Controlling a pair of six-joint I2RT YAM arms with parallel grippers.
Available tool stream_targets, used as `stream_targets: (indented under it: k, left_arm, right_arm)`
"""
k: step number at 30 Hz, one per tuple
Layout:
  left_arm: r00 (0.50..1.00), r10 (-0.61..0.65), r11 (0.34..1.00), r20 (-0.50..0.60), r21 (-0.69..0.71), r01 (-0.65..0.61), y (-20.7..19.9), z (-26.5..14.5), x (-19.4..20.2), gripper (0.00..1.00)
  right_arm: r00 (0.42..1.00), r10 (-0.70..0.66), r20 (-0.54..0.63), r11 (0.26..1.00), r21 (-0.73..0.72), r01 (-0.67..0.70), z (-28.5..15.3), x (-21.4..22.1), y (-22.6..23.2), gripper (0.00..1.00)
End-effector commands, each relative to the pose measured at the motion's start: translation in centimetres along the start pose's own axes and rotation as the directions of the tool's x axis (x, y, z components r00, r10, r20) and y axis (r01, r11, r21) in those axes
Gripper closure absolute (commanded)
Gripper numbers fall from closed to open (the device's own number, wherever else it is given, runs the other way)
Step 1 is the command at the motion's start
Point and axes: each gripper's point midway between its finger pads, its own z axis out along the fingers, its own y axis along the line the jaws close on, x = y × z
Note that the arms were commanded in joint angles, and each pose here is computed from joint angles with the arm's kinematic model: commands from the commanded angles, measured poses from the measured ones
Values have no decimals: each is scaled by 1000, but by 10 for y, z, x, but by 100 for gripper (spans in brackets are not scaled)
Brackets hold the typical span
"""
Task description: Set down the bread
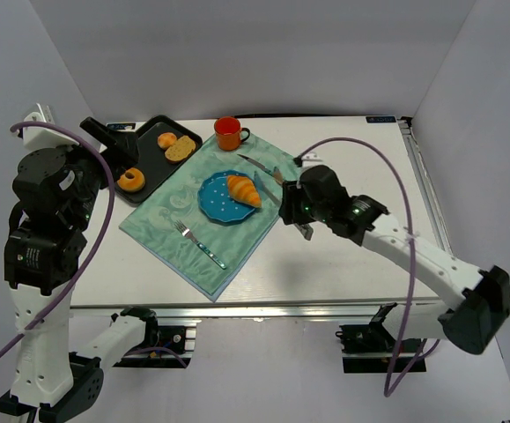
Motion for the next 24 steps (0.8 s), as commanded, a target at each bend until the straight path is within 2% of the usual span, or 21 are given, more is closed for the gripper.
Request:
stream_targets:
  k: [1,2,5,9,16,24]
  left_arm:
    - [1000,22,999,-9,26,-22,-5,-5,-1,4]
    - [1000,24,999,-12,32,-24,-5,-4,0,4]
    - [999,28,998,-34,56,-26,-9,-2,6,4]
    - [997,48,996,-59,80,-43,-14,0,8,4]
    - [994,63,991,-84,122,-53,-21,-4,12,4]
    - [992,92,990,-92,120,-80,-17,-9,15,4]
  right_arm:
    - [979,175,108,969,155,-191,-32,-14,-28,46]
    - [942,296,158,918,226,-327,-36,-9,-42,46]
    - [882,444,156,808,356,-469,-32,29,-65,45]
    - [826,551,119,723,426,-544,-13,67,-71,45]
    - [790,613,10,682,497,-536,27,106,-64,45]
    - [722,674,-157,688,489,-536,58,145,-40,40]
